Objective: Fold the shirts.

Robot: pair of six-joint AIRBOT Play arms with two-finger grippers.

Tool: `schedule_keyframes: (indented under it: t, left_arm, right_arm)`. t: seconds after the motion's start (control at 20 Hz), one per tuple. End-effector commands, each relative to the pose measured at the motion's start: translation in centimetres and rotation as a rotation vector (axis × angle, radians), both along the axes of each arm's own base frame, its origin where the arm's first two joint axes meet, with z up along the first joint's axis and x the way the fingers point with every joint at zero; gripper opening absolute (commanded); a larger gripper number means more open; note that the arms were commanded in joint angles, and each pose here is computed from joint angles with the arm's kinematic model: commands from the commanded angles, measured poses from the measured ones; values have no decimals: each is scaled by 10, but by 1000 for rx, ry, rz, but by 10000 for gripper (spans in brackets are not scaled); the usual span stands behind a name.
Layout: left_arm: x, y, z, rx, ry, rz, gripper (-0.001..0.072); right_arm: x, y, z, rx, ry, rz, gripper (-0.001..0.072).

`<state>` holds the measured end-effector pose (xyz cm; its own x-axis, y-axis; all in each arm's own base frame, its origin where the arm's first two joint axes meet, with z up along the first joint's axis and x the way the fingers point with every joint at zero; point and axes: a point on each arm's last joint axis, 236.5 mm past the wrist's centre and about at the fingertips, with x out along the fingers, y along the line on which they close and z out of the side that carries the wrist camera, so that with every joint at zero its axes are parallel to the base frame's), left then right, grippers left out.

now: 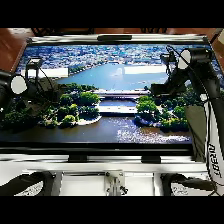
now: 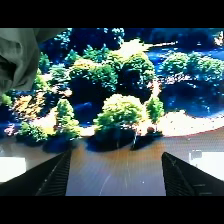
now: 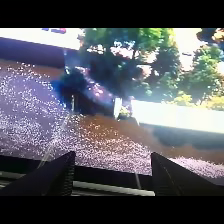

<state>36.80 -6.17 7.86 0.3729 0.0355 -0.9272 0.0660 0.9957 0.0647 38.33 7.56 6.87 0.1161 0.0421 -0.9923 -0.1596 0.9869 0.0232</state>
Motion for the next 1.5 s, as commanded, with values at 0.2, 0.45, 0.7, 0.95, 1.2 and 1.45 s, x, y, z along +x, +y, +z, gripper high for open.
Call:
schedule_keyframes:
  t: [0.2, 0.45, 0.7, 0.95, 1.2, 1.45]
  left_arm:
    - [0, 0, 0, 0, 0, 1, 657]
    - [0, 0, 0, 0, 0, 1, 656]
    - [0, 0, 0, 0, 0, 1, 656]
    - [16, -5, 6, -31, -71, 17, 656]
    - [50, -19, 27, -85, -240, -15, 662]
    - [74, -24, 44, -101, -362, -32, 654]
  right_arm:
    - [0, 1, 0, 0, 0, 1, 592]
    - [0, 1, 0, 0, 0, 1, 592]
    - [1, 1, 0, 2, -4, 0, 593]
    - [18, 9, 4, 39, -76, -5, 592]
    - [32, 13, 7, 57, -139, -11, 592]
    - [31, 20, 7, 89, -130, -27, 592]
